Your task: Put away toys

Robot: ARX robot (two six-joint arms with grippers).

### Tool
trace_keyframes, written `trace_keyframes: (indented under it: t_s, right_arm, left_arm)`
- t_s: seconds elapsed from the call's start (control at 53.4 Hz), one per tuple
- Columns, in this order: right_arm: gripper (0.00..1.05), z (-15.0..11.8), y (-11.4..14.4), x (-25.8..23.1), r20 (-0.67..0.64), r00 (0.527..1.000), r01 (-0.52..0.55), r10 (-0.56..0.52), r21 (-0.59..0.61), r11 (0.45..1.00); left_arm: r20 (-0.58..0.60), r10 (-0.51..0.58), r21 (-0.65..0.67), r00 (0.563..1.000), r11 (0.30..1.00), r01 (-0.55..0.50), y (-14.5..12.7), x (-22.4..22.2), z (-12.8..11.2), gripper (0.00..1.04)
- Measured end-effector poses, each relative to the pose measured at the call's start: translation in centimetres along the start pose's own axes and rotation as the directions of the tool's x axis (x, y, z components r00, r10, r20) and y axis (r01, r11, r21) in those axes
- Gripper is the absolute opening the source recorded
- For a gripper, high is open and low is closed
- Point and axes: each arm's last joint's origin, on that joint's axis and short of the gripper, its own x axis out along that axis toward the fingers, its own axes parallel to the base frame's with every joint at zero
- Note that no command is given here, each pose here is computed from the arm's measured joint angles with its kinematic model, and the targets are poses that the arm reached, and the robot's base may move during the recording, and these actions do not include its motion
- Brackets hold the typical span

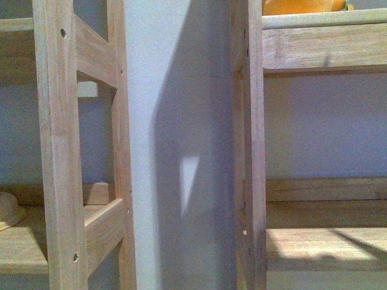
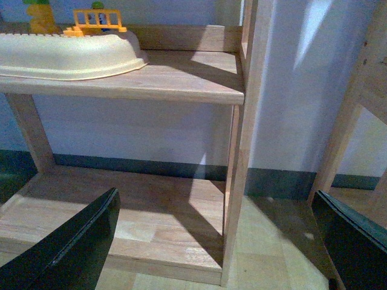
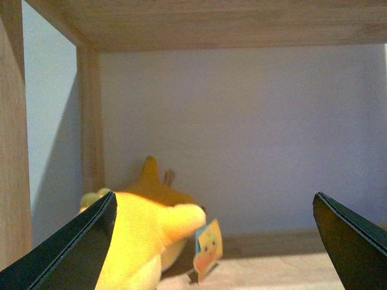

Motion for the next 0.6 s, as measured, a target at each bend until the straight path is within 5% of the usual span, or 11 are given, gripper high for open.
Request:
trace_keyframes:
  t_s: [0.6]
  right_arm:
    - [0.98, -4.4, -4.6, -13.9, -0.119, 0.989, 0.090, -0.086, 0.024, 0.996]
  left_arm:
    - [0.000, 0.000, 0.000, 1.000, 1.000, 0.000, 0.0, 0.0, 0.0, 0.98]
